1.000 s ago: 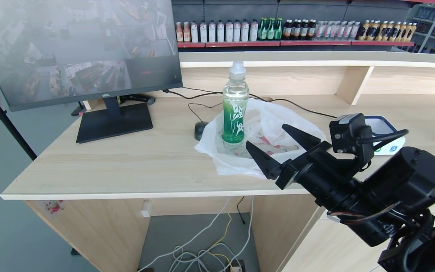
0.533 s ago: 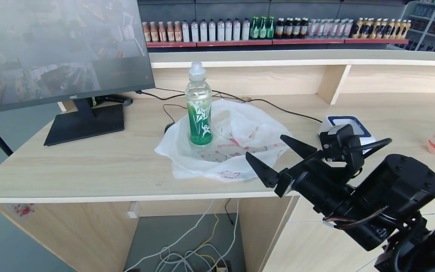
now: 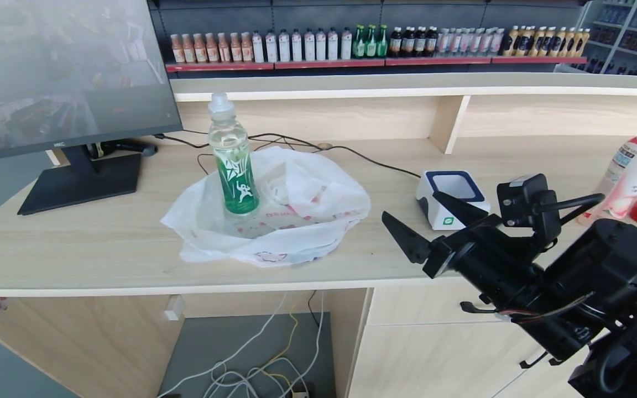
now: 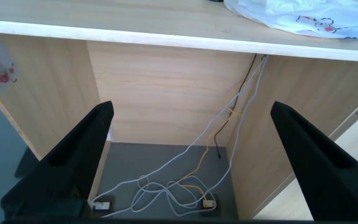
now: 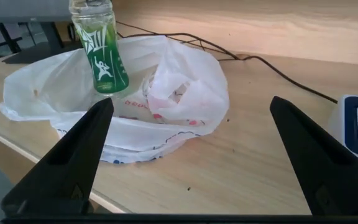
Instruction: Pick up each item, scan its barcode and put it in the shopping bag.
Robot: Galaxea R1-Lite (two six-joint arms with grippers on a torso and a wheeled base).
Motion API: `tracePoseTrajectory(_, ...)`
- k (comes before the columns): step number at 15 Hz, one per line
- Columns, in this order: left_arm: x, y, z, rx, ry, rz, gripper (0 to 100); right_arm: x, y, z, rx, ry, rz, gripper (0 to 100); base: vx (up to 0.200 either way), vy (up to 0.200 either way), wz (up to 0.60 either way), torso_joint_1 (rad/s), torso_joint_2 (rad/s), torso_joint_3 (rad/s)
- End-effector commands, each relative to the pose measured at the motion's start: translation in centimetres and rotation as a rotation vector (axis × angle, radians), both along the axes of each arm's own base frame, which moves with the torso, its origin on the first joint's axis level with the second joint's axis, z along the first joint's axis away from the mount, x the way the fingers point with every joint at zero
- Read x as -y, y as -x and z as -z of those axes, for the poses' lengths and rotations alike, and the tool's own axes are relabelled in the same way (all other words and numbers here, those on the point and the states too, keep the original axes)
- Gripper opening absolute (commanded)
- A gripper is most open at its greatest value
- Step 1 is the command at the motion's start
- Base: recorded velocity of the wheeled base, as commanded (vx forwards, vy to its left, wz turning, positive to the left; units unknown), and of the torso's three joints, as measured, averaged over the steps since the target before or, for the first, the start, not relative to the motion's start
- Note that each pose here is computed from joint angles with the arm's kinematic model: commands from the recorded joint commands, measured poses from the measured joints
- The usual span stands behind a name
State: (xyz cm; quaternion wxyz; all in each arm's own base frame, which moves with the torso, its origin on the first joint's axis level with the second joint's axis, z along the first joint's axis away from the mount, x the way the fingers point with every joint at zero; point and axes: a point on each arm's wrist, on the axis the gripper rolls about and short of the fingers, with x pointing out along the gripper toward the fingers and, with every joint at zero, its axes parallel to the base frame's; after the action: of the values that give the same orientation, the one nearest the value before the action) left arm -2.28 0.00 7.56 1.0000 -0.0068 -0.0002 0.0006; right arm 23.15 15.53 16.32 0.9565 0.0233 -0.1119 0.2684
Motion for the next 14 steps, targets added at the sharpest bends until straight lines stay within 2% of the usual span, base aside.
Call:
tracePoseTrajectory(1,0.0,0.0,0.0,0.000,0.000,0.000,100,0.3,-0.1,-0.1,0.000,-0.006,0.009,100,0.000,-0.200,0.00,0.002,0.00,-0.002)
tracePoseTrajectory(14,0.0,0.0,0.0,-0.002,0.002,0.000,100,3.6,-0.5,-0.9,0.020,-0.017,0.121,100,0.000,-0.200,0.00,0.002,0.00,0.003)
